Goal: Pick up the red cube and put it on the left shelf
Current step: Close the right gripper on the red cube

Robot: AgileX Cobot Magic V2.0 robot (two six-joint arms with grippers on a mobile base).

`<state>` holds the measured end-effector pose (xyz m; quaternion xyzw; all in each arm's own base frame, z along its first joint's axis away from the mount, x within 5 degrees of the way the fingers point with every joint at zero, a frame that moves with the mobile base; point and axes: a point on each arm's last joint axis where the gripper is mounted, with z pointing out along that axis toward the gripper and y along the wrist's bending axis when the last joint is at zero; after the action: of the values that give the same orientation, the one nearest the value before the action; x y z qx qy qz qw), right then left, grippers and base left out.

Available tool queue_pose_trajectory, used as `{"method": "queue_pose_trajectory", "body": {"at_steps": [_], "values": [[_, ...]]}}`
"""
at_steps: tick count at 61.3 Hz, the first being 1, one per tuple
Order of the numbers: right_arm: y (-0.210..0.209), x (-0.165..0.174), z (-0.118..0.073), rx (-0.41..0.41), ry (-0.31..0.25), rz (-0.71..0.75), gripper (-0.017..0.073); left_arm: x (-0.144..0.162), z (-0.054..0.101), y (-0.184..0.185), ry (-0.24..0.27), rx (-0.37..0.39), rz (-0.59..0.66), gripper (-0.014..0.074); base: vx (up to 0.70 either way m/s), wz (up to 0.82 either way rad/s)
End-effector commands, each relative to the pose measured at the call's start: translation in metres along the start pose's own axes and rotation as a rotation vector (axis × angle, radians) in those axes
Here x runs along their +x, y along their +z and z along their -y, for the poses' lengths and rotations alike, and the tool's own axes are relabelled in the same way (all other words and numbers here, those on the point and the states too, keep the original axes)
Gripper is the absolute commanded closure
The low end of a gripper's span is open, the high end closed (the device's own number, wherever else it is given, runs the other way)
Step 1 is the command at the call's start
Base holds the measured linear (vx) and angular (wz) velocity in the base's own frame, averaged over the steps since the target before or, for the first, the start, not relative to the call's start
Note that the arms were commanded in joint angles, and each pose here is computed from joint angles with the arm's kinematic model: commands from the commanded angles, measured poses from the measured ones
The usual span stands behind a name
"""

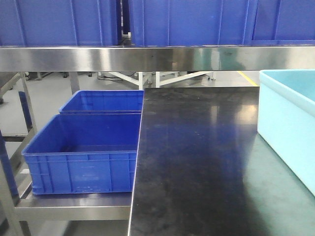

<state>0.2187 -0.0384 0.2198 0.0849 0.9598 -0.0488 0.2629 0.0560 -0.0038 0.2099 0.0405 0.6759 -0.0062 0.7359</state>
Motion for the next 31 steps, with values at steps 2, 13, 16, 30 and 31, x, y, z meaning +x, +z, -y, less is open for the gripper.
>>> {"method": "queue_pose_trajectory", "body": {"at_steps": [2,13,16,30,31], "values": [[-0.007,-0.015,0.002,0.001,-0.002,0.093,-0.0012,0.000,0.000,0.001,-0.005,-0.006,0.053,0.0488,0.00,0.00],[-0.004,-0.016,0.001,-0.001,-0.003,0.097,-0.0012,0.000,0.000,0.001,-0.005,-0.006,0.053,0.0488,0.00,0.00],[-0.002,-0.016,0.001,-0.001,-0.003,0.094,-0.0012,0.000,0.000,0.001,-0.005,-0.006,0.053,0.0488,0.00,0.00],[0.002,-0.016,0.001,-0.002,-0.004,0.083,-0.0012,0.000,0.000,0.001,-0.005,-0.006,0.053,0.0488,0.00,0.00],[0.003,-0.016,0.001,-0.002,-0.004,0.080,-0.0012,0.000,0.000,0.001,-0.005,-0.006,0.053,0.0488,0.00,0.00]]}}
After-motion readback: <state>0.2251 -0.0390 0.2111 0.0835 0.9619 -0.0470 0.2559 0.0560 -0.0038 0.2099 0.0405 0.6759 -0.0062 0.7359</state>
